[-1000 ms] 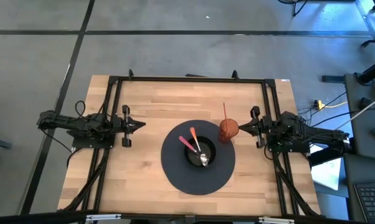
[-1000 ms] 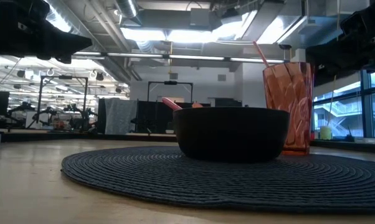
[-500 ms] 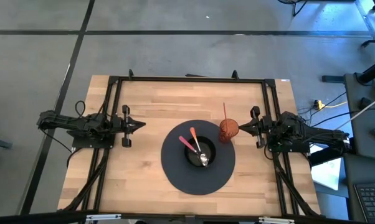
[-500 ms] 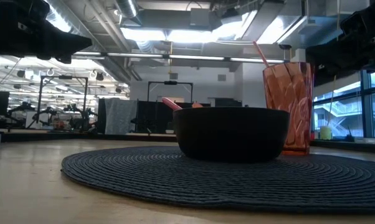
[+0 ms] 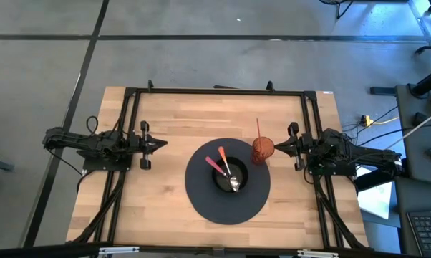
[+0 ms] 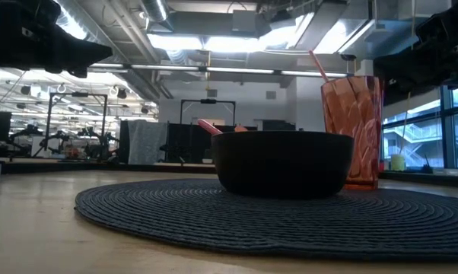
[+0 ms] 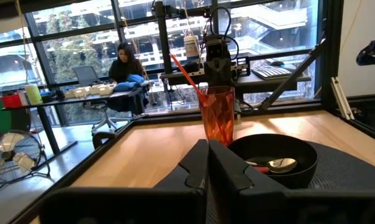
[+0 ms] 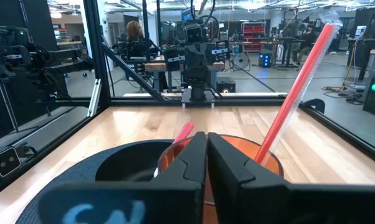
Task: Pick & Place Utensil
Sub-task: Return to Home Position
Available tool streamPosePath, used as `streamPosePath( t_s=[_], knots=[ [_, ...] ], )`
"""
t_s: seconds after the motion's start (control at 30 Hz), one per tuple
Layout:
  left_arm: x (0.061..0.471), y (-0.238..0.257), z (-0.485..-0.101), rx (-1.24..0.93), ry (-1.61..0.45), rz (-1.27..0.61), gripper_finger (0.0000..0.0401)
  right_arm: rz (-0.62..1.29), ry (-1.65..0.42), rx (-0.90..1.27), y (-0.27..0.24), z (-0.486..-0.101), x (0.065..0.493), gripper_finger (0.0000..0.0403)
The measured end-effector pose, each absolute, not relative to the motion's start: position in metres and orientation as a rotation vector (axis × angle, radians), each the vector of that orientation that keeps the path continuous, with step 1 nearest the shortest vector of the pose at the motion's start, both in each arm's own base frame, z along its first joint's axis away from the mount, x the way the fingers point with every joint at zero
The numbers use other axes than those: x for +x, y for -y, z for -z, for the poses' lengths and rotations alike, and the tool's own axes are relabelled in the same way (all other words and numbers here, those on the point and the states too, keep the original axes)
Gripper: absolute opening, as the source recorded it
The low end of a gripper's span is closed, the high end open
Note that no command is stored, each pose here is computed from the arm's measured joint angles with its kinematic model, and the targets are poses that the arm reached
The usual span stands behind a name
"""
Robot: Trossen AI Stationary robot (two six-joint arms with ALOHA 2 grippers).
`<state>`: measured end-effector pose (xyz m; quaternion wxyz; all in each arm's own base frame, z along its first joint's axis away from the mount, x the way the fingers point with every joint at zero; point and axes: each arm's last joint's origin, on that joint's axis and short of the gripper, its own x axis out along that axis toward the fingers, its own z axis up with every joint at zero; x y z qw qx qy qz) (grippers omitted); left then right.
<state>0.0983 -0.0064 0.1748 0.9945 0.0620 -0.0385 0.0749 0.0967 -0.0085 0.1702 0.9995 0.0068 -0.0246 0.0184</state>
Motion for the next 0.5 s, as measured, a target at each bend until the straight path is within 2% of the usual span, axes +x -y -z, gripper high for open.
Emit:
streamPosePath(
  t_s=[0.5],
  knots=[
    [0.0983,0.0064,-0.1749,0.124,0.078,-0.150,0.0005,-0.037,0.049,0.014,0.0085,-0.1702,0.0967,0.0017]
  ],
)
